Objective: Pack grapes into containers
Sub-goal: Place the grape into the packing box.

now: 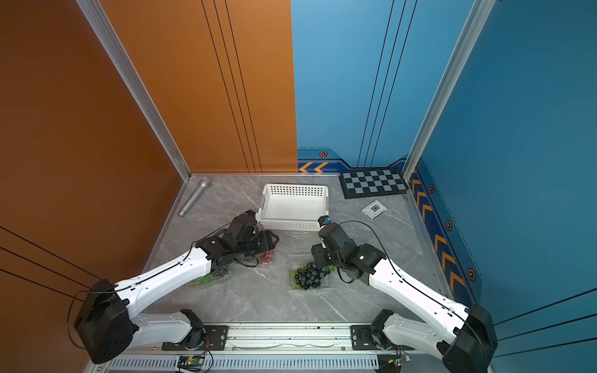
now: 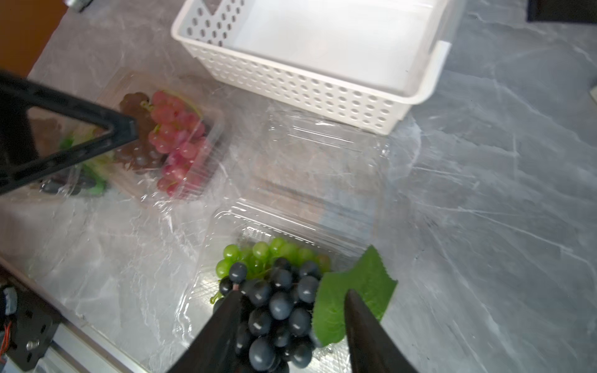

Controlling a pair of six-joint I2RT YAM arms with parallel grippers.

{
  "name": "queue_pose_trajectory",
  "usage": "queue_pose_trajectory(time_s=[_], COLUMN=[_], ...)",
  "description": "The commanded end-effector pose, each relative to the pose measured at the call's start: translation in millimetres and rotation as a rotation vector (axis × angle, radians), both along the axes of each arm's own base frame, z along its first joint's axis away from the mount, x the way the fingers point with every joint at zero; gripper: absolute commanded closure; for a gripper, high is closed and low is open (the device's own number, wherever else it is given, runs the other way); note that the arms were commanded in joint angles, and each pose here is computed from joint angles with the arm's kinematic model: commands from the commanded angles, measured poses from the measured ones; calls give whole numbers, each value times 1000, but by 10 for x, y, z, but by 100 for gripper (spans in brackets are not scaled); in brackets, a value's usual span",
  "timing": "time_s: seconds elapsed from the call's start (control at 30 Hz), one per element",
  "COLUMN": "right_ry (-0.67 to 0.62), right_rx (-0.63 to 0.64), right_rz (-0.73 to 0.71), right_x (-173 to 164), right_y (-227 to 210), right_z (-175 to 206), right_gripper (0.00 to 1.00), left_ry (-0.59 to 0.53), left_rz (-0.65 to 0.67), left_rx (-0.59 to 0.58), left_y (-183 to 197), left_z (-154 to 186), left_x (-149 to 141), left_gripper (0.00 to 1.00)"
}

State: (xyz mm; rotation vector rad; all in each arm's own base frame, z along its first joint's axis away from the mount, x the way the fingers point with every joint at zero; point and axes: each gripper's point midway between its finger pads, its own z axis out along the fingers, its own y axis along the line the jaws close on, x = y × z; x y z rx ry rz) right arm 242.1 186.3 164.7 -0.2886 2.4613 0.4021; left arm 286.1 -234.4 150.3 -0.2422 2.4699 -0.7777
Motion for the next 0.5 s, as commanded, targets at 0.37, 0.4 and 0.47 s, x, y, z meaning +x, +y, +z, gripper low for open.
queue_pose_trajectory(time_s=[0.37, 0.4, 0.47], right_ry=[174, 176, 186], right_rx=[-84, -84, -91], right_rz=[-58, -52, -48], right_x=[-105, -105, -92], right_y=[-210, -182, -150], right_z=[-612, -636, -700], right_gripper=[67, 67, 67], left_ry=[12, 11, 11], left_rz=[-18, -18, -19], left_rx=[-7, -8, -9], left_y=[-88, -91, -94], left_z=[-45, -42, -39], left_x=[49, 52, 52], left_gripper=[39, 39, 39])
